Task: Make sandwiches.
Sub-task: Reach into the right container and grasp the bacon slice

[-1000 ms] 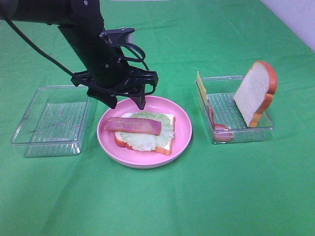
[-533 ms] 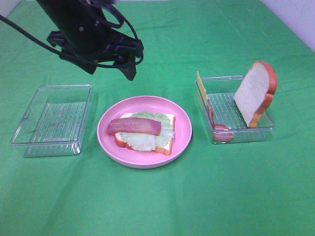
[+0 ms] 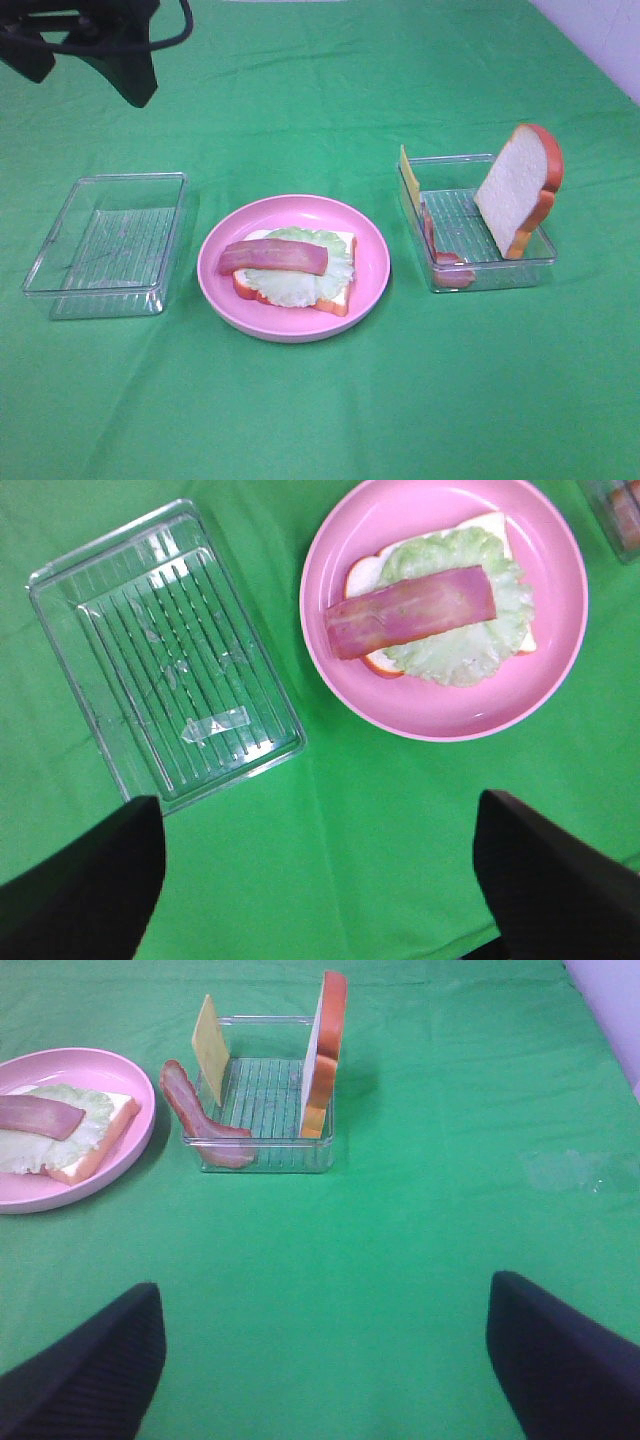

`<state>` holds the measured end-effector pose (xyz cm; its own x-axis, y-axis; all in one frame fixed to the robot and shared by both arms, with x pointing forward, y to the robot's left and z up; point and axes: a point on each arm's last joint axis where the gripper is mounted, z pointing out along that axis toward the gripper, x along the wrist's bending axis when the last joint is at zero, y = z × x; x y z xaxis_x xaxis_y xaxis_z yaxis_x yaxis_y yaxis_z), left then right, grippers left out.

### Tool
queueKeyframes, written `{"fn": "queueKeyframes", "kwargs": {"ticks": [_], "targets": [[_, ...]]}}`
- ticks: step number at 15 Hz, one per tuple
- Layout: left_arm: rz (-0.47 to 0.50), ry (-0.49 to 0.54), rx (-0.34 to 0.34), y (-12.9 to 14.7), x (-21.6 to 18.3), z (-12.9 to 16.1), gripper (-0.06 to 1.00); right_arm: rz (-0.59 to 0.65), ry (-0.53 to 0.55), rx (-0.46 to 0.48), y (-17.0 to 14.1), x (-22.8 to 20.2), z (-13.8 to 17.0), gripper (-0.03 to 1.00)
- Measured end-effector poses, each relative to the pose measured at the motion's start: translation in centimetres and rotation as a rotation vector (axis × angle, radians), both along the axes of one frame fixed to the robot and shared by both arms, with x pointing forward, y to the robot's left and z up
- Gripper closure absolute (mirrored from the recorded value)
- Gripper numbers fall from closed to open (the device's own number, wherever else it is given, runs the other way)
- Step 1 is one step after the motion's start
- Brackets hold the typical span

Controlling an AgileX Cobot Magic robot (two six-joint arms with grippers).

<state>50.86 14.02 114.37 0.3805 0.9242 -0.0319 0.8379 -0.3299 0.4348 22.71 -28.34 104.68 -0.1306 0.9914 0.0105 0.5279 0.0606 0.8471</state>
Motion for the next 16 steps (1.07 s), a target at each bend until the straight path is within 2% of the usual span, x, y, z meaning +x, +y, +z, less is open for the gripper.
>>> {"fn": "queueKeyframes", "kwargs": {"ticks": [2,4,6,10,12,16], "targets": [[0.000,-0.024,-0.015,1.3,-2.1,0.9,0.15,0.000,0.000,0.000,0.0,0.0,0.0,0.15],[0.000,-0.018,-0.011,2.6,-4.2,0.6,0.15,0.000,0.000,0.000,0.0,0.0,0.0,0.15],[0.000,0.010,0.006,5.3,-8.6,-1.1,0.15,0.000,0.000,0.000,0.0,0.0,0.0,0.15],[0.000,-0.005,-0.005,8.2,-13.4,-2.7,0.15,0.000,0.000,0.000,0.0,0.0,0.0,0.15],[-0.001,-0.064,-0.040,10.0,-16.2,-3.4,0.15,0.000,0.000,0.000,0.0,0.0,0.0,0.15],[-0.008,-0.260,-0.157,13.1,-21.4,-5.5,0.15,0.000,0.000,0.000,0.0,0.0,0.0,0.15]]}}
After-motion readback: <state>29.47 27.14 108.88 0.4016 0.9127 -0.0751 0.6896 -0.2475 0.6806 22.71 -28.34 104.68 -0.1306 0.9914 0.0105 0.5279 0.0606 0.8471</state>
